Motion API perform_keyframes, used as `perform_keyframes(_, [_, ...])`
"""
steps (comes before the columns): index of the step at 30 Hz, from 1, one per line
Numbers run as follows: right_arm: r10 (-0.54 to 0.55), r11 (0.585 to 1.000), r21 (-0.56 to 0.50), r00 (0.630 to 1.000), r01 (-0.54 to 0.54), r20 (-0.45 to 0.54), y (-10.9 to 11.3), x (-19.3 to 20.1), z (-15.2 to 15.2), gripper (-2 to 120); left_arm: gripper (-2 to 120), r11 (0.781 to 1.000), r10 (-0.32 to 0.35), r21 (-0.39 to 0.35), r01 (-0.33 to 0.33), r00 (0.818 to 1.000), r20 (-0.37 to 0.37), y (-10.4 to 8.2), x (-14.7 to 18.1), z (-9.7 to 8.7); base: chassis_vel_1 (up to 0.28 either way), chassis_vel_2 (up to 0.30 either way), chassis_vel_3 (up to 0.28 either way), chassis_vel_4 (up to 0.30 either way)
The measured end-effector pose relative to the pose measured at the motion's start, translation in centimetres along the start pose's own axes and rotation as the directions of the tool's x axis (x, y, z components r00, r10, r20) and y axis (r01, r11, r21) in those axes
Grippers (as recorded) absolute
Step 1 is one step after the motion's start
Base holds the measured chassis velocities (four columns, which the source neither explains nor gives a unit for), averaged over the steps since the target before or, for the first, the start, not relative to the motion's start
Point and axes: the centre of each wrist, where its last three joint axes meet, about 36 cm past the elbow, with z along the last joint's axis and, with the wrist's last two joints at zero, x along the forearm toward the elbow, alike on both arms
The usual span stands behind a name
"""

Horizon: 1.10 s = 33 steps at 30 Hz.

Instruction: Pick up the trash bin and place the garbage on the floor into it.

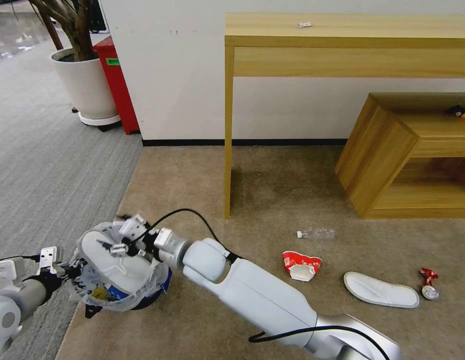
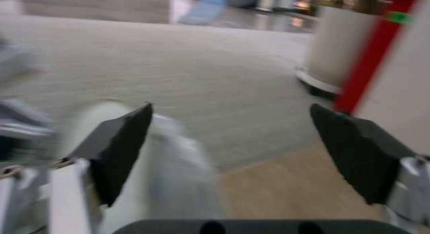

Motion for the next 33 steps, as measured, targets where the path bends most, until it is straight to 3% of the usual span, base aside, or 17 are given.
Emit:
perform_keyframes(5, [0.105, 0.994, -0.011, 0.994, -0.105, -0.032, -2.9, 2.2, 1.4, 99, 0, 1.000, -0.002, 0.004, 0.002, 1.000, 0.000, 0.1, 0.5, 0.3, 0.000, 0.000, 0.000, 0.000])
perform_keyframes(8, [0.236, 0.971, -0.008, 0.965, -0.239, -0.111, -6.6, 5.7, 4.2, 100, 0, 1.000, 0.000, 0.012, 0.000, 1.000, 0.004, 0.0, 1.1, 0.8, 0.000, 0.000, 0.000, 0.000])
perform_keyframes(11, [0.295, 0.954, -0.002, 0.936, -0.301, -0.190, -9.0, 8.4, 6.7, 100, 0, 1.000, 0.003, 0.018, -0.004, 1.000, 0.007, -0.4, 1.3, 1.1, 0.000, 0.000, 0.000, 0.000])
perform_keyframes(14, [0.301, 0.951, 0.014, 0.919, -0.308, -0.254, -10.9, 10.8, 8.6, 100, 0, 1.000, 0.008, 0.018, -0.008, 1.000, 0.010, -0.7, 1.5, 1.2, 0.000, 0.000, 0.000, 0.000])
perform_keyframes(18, [0.313, 0.948, 0.080, 0.854, -0.309, -0.415, -15.8, 17.6, 12.9, 100, 0, 1.000, 0.012, 0.022, -0.012, 1.000, 0.021, -1.3, 1.7, 1.5, 0.000, 0.000, 0.000, 0.000])
perform_keyframes(25, [0.304, 0.947, 0.085, 0.785, -0.309, -0.539, -18.4, 23.1, 17.2, 100, 0, 0.999, 0.016, 0.030, -0.017, 1.000, 0.026, -1.9, 2.2, 2.1, 0.000, 0.000, 0.000, 0.000])
perform_keyframes(33, [0.277, 0.941, 0.031, 0.712, -0.338, -0.645, -17.8, 26.9, 21.7, 100, 0, 0.999, 0.016, 0.034, -0.016, 1.000, 0.014, -2.2, 2.5, 3.0, 0.000, 0.000, 0.000, 0.000])
